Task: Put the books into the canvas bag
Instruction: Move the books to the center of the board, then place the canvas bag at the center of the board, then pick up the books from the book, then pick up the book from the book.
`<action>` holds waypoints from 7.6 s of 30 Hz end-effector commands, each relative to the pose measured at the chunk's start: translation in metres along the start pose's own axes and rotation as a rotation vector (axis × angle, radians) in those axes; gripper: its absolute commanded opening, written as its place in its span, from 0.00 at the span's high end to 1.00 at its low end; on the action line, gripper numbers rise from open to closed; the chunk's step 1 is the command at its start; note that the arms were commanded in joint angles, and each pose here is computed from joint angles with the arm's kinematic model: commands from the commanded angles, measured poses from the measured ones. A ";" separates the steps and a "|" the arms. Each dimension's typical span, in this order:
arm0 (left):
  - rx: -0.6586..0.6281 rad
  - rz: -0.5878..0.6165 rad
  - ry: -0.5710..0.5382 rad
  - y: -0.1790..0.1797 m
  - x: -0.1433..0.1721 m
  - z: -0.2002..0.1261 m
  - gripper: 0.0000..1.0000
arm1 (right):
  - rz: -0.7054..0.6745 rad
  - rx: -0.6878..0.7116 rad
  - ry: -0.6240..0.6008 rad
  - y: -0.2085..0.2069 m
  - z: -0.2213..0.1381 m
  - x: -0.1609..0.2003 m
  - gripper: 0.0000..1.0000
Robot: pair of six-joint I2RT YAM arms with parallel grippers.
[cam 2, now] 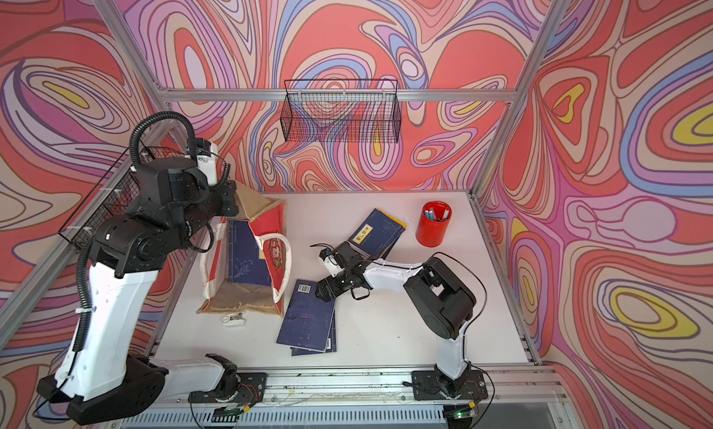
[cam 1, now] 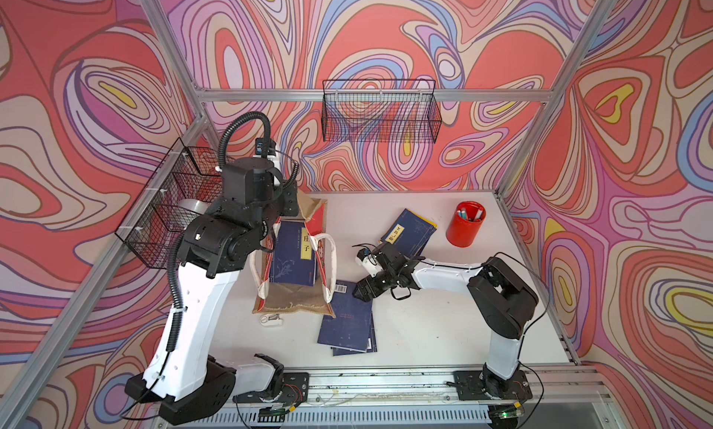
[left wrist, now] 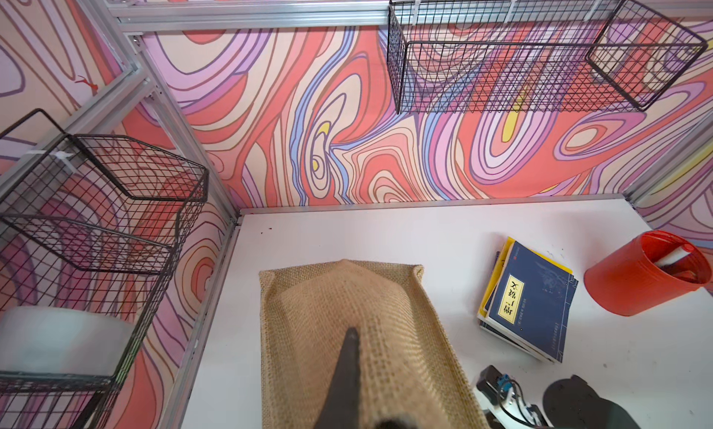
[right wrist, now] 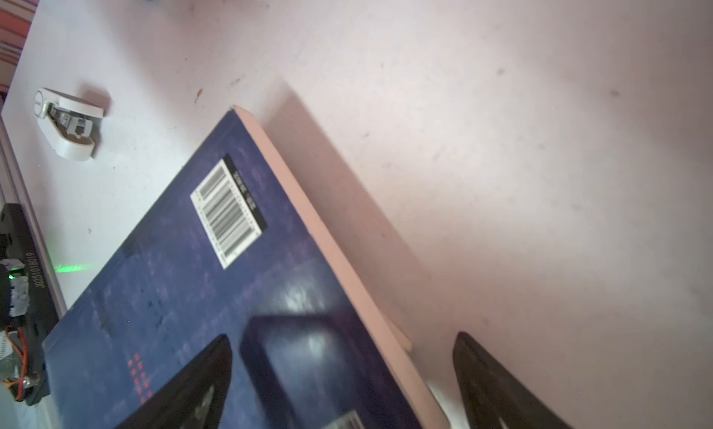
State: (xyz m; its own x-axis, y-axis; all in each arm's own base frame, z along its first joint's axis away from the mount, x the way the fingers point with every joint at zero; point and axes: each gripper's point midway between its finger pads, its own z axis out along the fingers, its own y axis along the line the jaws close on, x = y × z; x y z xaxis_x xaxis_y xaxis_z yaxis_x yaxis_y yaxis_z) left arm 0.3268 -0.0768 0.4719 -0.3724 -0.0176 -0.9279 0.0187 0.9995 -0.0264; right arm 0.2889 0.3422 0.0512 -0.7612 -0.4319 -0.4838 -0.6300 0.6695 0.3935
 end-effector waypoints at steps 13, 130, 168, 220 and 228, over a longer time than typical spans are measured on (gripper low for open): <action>0.173 -0.206 -0.040 -0.063 -0.010 0.109 1.00 | 0.194 0.220 -0.323 -0.017 -0.175 -0.029 0.02; 0.478 -0.599 0.731 -0.067 0.383 -0.004 0.21 | 0.393 -0.132 -0.229 0.013 -0.044 0.065 0.10; 0.501 -0.544 0.806 -0.092 0.412 0.033 0.22 | 0.586 -0.293 -0.339 0.028 -0.027 0.072 1.00; 0.704 -0.374 0.643 -0.133 0.368 0.031 0.31 | 0.090 -0.507 -0.498 0.053 -0.122 0.041 1.00; 0.688 -0.384 0.595 -0.131 0.363 0.037 0.24 | 0.073 -0.552 -0.476 0.056 -0.124 0.037 1.00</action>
State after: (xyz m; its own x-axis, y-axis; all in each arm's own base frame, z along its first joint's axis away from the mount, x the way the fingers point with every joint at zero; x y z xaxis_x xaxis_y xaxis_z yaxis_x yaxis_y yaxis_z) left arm 0.2204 -0.2148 0.1259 -0.8764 -0.1343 -0.4625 0.2547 0.6858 -0.6818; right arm 0.2053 0.2798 0.1238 -0.7846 -0.0122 -0.6199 -0.5883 0.3303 0.7381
